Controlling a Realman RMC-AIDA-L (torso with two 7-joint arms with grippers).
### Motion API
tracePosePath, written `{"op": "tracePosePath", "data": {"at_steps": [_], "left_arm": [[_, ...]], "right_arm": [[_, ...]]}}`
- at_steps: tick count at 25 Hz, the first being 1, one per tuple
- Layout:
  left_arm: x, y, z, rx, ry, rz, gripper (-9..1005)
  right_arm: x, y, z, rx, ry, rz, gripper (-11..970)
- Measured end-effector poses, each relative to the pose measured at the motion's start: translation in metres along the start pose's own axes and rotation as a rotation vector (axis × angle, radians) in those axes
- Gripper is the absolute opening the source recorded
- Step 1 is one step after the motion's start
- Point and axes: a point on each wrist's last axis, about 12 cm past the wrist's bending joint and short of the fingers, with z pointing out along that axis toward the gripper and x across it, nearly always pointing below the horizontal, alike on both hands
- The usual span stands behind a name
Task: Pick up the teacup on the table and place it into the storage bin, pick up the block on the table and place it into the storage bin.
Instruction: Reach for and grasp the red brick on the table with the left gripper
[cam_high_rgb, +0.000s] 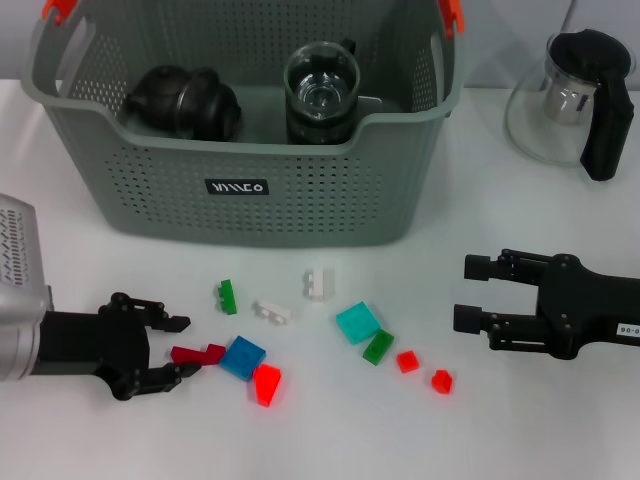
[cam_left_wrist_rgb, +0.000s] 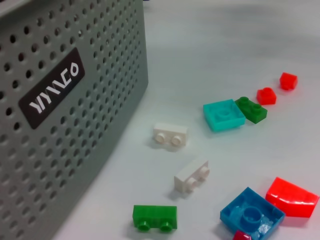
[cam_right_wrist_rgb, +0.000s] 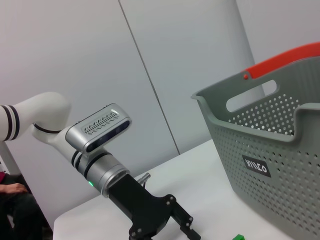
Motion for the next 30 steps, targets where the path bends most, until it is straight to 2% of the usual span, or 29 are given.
{"op": "tracePosePath", "data": {"at_steps": [5,8,30], "left_arm": [[0.0003,0.0013,-0.0037,-0.007,-0.001,0.001,529],[0.0013,0.0010,-0.0055,-0.012,0.001,0.000,412],[0.0011,-0.0041,-0.0040,0.025,-0.006,-0.004,411]], "right_arm": [[-0.0003,-0.0002,-0.0008,0.000,0.001,-0.001,824],[-0.0004,-0.0002,-0.0009,-0.001,0.001,-0.001,823],[-0.0016,-0.0007,-0.0013,0.000,-0.001,-0.004,822]]}}
